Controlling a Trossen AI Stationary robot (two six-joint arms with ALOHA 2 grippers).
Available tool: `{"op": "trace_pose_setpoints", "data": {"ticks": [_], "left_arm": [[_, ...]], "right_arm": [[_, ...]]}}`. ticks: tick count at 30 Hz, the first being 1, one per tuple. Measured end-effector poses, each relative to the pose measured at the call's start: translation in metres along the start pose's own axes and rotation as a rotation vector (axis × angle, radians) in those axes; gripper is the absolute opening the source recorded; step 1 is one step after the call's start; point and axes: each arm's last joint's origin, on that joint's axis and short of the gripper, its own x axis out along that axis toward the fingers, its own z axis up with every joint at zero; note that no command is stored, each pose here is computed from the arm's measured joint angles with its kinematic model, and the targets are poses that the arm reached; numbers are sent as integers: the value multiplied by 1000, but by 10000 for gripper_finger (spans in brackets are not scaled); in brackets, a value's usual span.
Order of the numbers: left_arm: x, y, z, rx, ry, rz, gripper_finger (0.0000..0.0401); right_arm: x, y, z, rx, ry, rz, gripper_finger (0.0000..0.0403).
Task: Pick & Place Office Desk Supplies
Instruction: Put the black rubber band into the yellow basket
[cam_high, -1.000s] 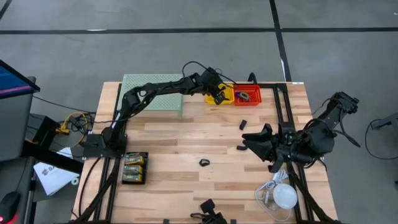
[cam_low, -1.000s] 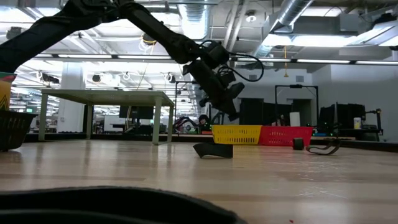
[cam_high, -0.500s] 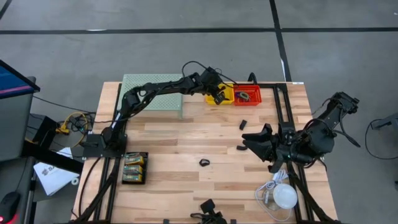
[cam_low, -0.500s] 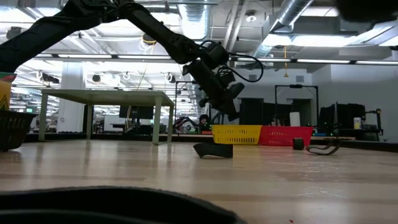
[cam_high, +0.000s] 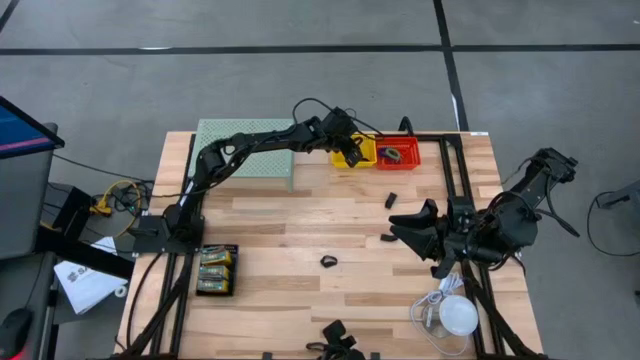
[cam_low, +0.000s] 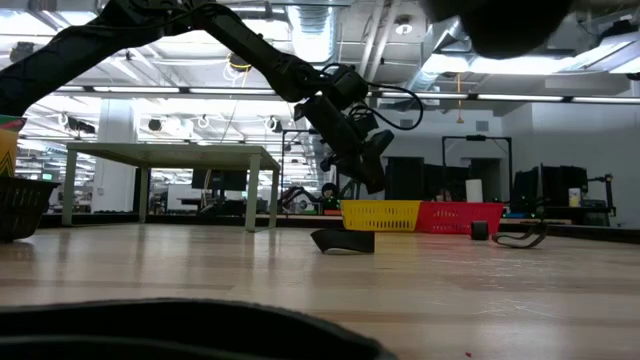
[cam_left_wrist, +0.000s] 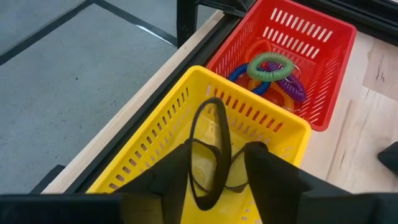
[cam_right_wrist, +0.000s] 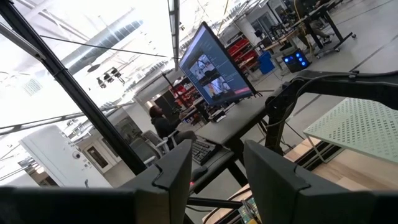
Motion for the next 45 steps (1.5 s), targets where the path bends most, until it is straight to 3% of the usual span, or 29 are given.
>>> {"op": "trace_pose_setpoints", "data": {"ticks": [7, 15, 18, 23, 29, 33, 41, 45], "left_arm": [[0, 0, 1, -5, -9, -1, 179], [-4, 2, 4, -30, -15, -84, 169], [-4, 5, 5, -36, -16, -90, 141], [-4, 6, 5, -41, -17, -87, 22], [-4, 5, 6, -41, -23, -88, 3], [-4, 4, 7, -40, -35, -121, 27], [-4, 3, 7, -81, -35, -142, 139], [-4, 4, 7, -83, -35, -141, 176]], "right_arm": [[0, 0, 0, 0, 0, 0, 143], [0, 0, 0, 0, 1, 1, 143], [0, 0, 0, 0, 1, 2, 143], [0, 0, 0, 0, 2, 2, 143], [0, 0, -1, -5, 5, 1, 143], [0, 0, -1, -5, 5, 1, 143], [0, 0, -1, -8, 7, 0, 143], [0, 0, -1, -9, 8, 1, 143]]}}
